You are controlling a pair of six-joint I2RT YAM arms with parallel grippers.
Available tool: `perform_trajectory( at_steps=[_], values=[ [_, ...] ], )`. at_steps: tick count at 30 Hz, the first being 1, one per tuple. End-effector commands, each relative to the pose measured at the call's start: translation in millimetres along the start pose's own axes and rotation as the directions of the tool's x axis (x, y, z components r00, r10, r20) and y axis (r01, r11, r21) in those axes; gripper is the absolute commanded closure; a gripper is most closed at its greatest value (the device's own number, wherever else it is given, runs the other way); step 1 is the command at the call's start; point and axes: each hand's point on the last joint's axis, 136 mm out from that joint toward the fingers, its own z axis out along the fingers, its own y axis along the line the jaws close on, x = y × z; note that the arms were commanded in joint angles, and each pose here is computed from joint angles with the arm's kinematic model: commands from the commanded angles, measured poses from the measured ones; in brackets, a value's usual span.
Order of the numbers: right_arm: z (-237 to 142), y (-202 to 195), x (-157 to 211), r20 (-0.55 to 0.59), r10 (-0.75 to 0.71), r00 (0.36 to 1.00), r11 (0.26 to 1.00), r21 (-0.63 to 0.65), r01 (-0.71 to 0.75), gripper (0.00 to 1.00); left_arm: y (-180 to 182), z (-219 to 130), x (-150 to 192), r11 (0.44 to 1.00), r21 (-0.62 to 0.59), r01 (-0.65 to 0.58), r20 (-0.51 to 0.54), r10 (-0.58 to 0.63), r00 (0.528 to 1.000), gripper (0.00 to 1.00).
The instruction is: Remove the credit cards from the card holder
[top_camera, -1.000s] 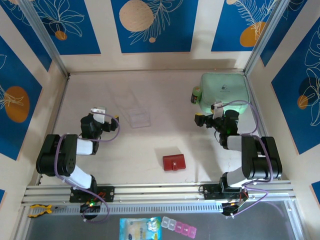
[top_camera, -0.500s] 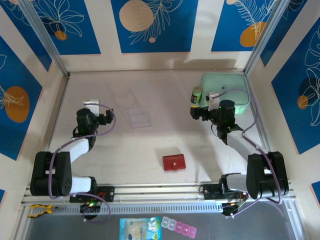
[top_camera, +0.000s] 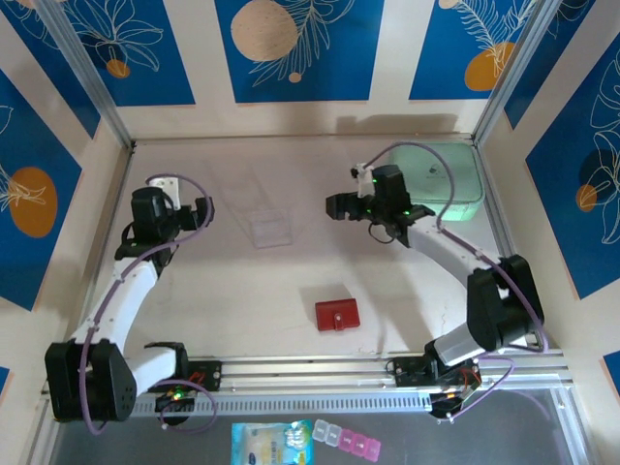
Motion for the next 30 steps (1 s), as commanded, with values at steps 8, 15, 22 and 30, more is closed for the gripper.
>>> perform_trajectory(
  at_steps=[8, 15, 22, 30],
  values=[
    [56, 52, 27, -0.194, 0.085, 0.977, 0.995, -0.035, -0.093, 0.47, 5, -33, 6, 0.997, -0.051, -0.065, -0.154, 0.056, 0.986, 0.00],
    [85, 61, 41, -0.266, 0.148, 0.953, 0.988, 0.005, -0.152, 0.63, 10, -23, 21, 0.993, -0.062, -0.102, -0.192, 0.088, 0.977, 0.00],
    [106, 69, 52, -0.317, 0.147, 0.937, 0.989, 0.046, -0.139, 0.68, 5, -17, 21, 0.997, -0.029, -0.078, -0.194, 0.071, 0.978, 0.00],
    [124, 69, 62, -0.363, 0.162, 0.917, 0.987, 0.069, -0.147, 0.72, -11, -12, 22, 0.998, 0.051, -0.024, -0.200, 0.033, 0.979, 0.00]
  ],
)
